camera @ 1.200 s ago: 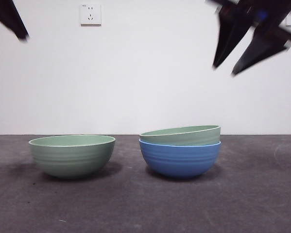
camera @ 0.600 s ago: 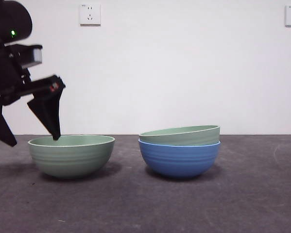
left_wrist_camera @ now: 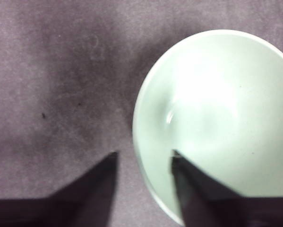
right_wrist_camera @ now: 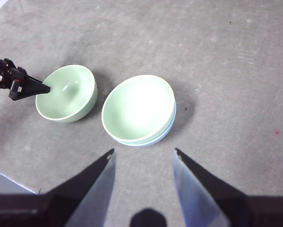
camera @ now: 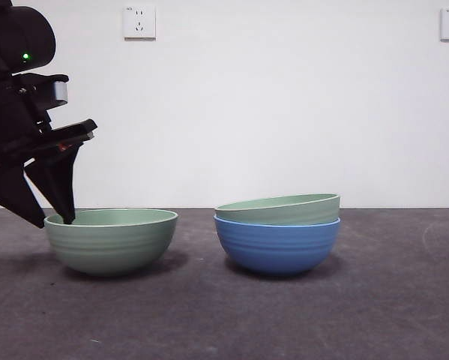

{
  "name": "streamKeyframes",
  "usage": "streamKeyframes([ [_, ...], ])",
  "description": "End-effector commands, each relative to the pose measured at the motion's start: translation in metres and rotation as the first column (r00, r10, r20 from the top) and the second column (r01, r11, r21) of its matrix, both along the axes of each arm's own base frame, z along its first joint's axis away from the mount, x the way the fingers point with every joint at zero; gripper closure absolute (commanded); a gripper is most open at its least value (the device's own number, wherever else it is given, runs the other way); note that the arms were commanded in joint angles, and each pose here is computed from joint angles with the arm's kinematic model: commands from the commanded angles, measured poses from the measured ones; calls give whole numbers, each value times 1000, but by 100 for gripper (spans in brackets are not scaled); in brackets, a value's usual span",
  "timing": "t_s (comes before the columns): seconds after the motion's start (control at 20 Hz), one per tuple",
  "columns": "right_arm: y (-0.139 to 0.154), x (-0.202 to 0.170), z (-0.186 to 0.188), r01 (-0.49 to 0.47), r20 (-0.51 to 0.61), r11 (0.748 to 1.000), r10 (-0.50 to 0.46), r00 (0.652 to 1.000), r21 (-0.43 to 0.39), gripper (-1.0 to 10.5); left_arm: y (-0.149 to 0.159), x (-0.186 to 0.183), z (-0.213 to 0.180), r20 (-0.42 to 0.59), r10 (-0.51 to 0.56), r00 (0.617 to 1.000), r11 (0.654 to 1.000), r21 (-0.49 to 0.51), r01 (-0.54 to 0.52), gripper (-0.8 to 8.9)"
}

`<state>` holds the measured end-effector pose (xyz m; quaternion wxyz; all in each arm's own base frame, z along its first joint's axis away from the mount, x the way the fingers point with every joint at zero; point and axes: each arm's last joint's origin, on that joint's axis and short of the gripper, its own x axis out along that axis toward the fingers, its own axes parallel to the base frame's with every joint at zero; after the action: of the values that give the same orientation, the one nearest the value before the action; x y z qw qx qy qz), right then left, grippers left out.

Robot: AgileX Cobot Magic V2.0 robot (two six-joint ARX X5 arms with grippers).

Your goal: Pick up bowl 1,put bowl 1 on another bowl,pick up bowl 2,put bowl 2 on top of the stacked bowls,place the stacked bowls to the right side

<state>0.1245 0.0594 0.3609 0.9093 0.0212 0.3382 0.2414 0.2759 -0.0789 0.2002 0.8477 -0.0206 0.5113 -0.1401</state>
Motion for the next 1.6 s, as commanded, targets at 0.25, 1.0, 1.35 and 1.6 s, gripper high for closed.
streamKeyframes([
  [0.25, -2, -5, 2, 4, 16, 1000, -4, 1000, 9, 744, -5, -2, -2, -27, 10, 1000, 1000, -15, -10, 827],
  [1.0, -6, -14, 2, 3, 13, 1000, -3, 1000, 6, 753, -42, -1, 89, 139, -111, 984, 983, -127, 129, 820],
  [1.35, -7, -16, 1, 3, -5, 1000, -3, 1000, -2, 753, -89, 7, 107, 193, -197, 961, 959, -165, 230, 820],
  [1.6, -8, -17, -1, 2, -28, 1000, -2, 1000, -13, 753, -130, 32, 83, 115, -239, 964, 956, -143, 255, 820],
])
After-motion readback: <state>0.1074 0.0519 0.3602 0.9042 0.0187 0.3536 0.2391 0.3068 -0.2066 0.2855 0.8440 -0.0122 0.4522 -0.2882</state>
